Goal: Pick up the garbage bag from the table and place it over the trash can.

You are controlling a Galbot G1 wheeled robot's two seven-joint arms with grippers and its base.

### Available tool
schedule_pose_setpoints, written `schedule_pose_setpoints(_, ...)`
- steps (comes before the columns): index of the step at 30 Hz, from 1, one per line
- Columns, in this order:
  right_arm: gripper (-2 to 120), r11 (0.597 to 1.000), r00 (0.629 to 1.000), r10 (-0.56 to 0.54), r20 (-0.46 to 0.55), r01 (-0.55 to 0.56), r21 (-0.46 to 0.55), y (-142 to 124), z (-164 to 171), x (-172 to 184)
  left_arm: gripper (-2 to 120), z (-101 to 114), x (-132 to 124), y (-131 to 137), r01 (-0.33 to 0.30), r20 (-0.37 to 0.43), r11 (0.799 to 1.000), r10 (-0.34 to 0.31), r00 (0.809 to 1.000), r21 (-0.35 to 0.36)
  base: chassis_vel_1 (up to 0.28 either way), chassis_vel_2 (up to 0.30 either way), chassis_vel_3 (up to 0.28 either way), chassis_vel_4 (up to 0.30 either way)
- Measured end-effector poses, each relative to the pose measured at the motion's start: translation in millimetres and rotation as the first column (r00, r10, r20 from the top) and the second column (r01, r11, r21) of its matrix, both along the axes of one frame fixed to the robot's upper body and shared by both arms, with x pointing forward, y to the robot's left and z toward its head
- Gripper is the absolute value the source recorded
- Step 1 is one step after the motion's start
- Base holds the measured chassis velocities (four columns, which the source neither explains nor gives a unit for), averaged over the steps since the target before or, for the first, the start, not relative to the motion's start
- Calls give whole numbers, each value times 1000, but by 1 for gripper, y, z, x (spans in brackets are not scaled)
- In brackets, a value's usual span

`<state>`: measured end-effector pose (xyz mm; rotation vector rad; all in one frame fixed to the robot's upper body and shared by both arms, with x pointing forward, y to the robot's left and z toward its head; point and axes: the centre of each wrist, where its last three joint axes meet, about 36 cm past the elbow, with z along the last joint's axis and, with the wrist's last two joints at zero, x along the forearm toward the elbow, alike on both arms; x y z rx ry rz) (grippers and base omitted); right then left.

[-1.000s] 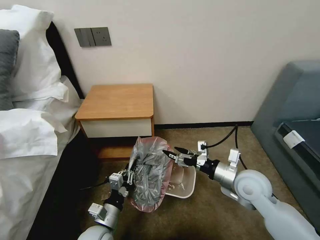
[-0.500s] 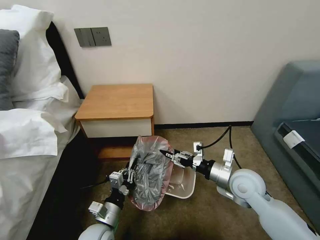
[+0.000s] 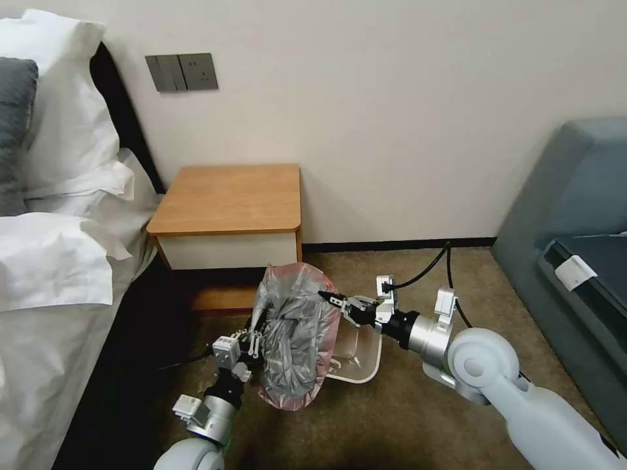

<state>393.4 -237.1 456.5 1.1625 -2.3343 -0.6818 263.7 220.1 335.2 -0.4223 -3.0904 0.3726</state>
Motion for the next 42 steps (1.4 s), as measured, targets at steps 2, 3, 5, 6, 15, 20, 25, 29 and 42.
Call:
schedule_pose_setpoints(2,0,1000,1000,-15,18,16,-15,-5,8,2,9,0,0,-1,-6,-4,1000,6,1000,-13,0,0,0,0)
schedule_pose_setpoints(3,0,999,999,-24,31,24,-22,-8,13,4,9,-1,0,-1,-8,-8,1000,7,1000,-17,0,0,0,0)
schedule_pose_setpoints(5,0,999,999,-29,41,31,-29,-11,17,7,9,-2,-1,-1,-9,-10,1000,8,1000,-19,0,0,0,0)
schedule_pose_setpoints(6,0,999,998,-34,48,36,-34,-13,20,8,9,-2,-1,-1,-9,-12,1000,9,1000,-22,0,0,0,0)
schedule_pose_setpoints(15,0,993,993,-74,90,82,-88,-30,39,29,9,-2,-3,-1,-11,-21,999,10,1000,-46,0,0,0,0)
schedule_pose_setpoints(20,0,990,993,-69,99,81,-114,-28,40,43,9,-2,-5,-2,-9,-23,999,8,1000,-49,0,0,0,0)
schedule_pose_setpoints(25,0,986,992,-57,112,73,-148,-19,45,61,9,-2,-8,-5,-2,-21,999,1,1000,-52,0,0,0,0)
schedule_pose_setpoints(29,0,972,990,-95,99,114,-205,-21,40,74,9,-1,-11,-6,-1,-16,998,0,1000,-55,0,0,0,0)
schedule_pose_setpoints(42,8,965,989,-102,106,124,-232,-21,39,76,9,2,-13,-10,-6,-7,997,6,1000,-74,0,0,0,0)
